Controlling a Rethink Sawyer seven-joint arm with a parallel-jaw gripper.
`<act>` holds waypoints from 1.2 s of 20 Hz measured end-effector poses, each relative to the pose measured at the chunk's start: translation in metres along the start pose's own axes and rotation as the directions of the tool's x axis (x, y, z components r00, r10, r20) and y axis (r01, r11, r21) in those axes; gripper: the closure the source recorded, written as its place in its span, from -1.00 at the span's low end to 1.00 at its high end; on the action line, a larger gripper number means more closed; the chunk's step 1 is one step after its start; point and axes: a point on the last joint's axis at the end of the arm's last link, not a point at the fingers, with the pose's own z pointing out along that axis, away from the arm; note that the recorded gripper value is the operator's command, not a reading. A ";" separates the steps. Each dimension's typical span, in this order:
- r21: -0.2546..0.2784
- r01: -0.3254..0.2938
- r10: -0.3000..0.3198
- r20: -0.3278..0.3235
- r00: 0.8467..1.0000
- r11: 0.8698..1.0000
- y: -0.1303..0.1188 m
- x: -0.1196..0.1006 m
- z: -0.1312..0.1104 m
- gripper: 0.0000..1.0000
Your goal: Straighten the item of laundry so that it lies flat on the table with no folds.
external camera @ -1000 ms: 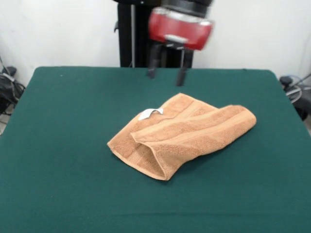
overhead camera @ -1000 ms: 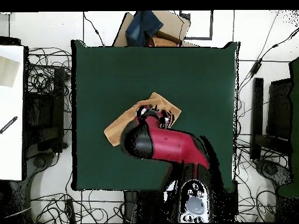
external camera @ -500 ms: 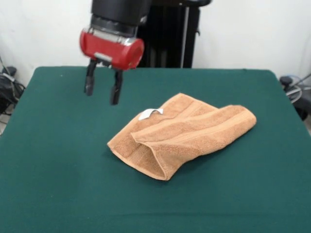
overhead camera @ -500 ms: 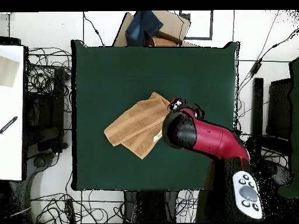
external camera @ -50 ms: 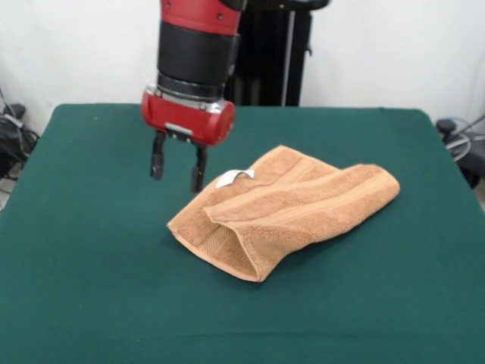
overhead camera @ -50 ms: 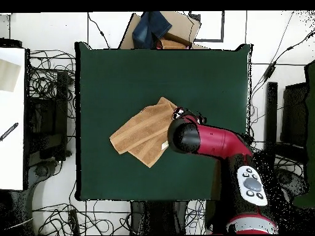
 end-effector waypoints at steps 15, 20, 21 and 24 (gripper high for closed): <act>-0.132 -0.012 0.006 -0.041 0.999 0.991 0.040 0.006 0.023 -1.00; -0.164 -0.001 -0.011 -0.073 0.997 0.987 0.048 0.018 0.035 -1.00; -0.167 0.001 -0.015 -0.078 0.997 0.986 0.049 0.020 0.036 -1.00; -0.184 0.012 -0.031 -0.099 0.995 0.983 0.053 0.030 0.045 -1.00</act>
